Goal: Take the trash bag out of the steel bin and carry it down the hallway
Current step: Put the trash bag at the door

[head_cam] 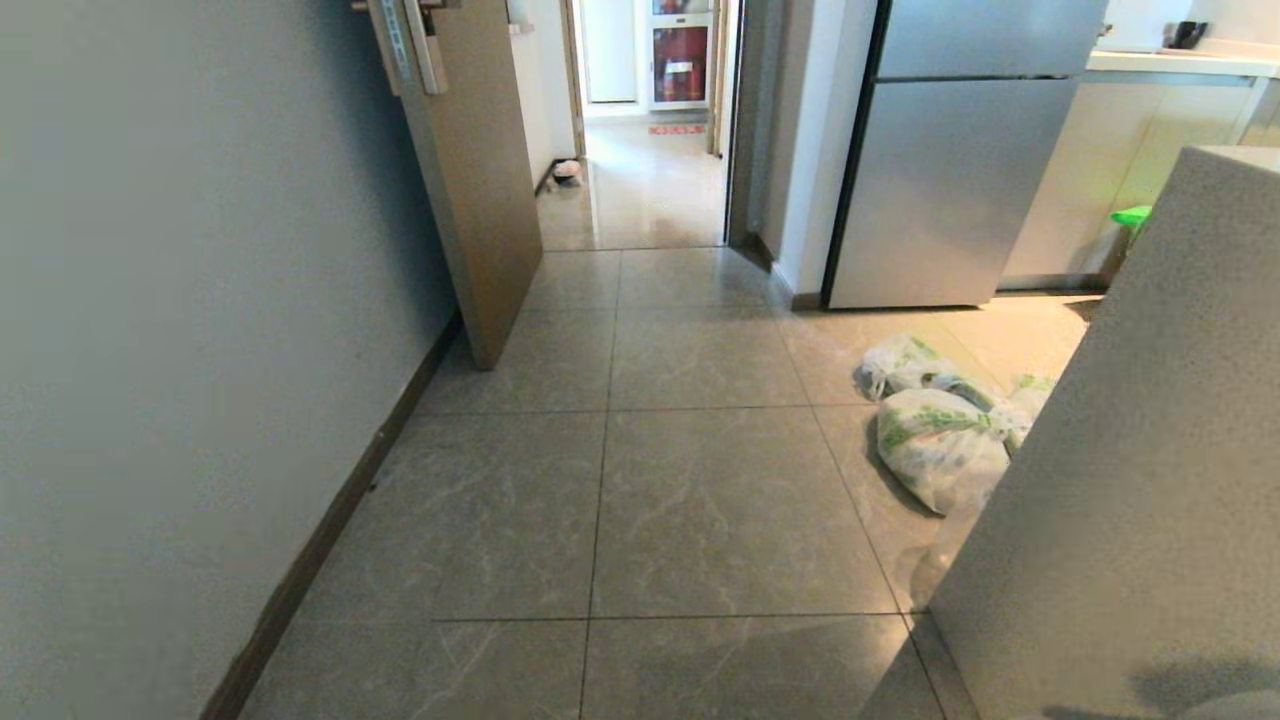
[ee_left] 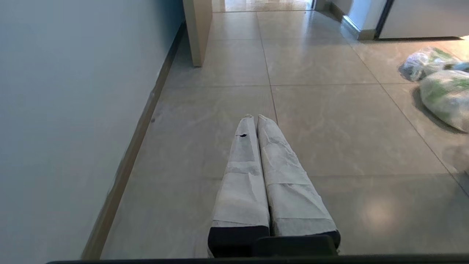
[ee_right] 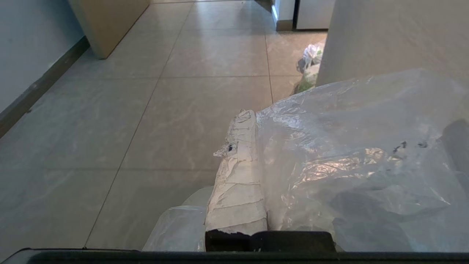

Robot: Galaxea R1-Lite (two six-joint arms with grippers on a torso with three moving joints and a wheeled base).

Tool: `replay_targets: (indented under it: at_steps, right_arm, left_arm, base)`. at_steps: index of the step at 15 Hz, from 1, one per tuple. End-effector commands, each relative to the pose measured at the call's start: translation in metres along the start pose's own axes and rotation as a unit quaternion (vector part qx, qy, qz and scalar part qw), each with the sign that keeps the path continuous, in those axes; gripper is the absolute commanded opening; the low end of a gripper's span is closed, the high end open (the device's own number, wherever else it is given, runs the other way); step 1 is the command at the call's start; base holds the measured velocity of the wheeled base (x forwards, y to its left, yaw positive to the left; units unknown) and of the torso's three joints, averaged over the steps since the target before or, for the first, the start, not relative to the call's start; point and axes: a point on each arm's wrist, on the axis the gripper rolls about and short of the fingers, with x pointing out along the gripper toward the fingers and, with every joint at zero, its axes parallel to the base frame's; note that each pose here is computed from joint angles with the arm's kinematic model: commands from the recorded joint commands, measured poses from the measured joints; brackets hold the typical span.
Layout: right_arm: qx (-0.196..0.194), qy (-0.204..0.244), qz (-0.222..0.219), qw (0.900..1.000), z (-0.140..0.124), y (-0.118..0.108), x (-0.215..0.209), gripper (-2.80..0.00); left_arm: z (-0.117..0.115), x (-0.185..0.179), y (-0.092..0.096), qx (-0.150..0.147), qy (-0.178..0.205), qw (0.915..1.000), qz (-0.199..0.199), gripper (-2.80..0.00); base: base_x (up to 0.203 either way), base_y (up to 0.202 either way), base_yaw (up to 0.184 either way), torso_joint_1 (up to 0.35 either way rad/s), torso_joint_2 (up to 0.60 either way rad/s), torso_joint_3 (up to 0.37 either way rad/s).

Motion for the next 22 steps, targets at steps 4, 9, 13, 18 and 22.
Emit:
replay_targets:
  at_steps: [4, 9, 13, 18, 22]
  right_arm:
    - [0.0, 0.001, 0.0, 1.0, -0.0004, 0.0, 0.0002, -2.8]
    - [0.0, 0.001, 0.0, 1.0, -0.0004, 0.0, 0.0002, -2.8]
    - [0.0, 0.001, 0.0, 1.0, -0.0004, 0.0, 0.0002, -2.8]
    - [0.0, 0.001, 0.0, 1.0, -0.0004, 0.0, 0.0002, -2.8]
    - [0.0, 0.001, 0.0, 1.0, -0.0004, 0.0, 0.0002, -2.8]
  left_arm:
    - [-0.0004, 0.0001, 0.0, 0.0, 0.001, 1.0, 0.0, -2.8]
    - [-0.0004, 0.0001, 0.0, 0.0, 0.001, 1.0, 0.0, -2.8]
    - [-0.0004, 0.0001, 0.0, 0.0, 0.001, 1.0, 0.0, -2.8]
    - [-0.0004, 0.0001, 0.0, 0.001, 0.001, 1.0, 0.0, -2.8]
    - [-0.0004, 0.0001, 0.0, 0.001, 0.001, 1.0, 0.0, -2.8]
  base:
    - [0.191, 0.0, 0.0, -0.001, 0.0, 0.0]
    - [0.19, 0.0, 0.002, 0.002, 0.0, 0.0]
    - [0.192, 0.0, 0.0, 0.002, 0.0, 0.002]
    - [0.191, 0.0, 0.0, 0.002, 0.0, 0.003]
    - [0.184, 0.0, 0.001, 0.001, 0.0, 0.003]
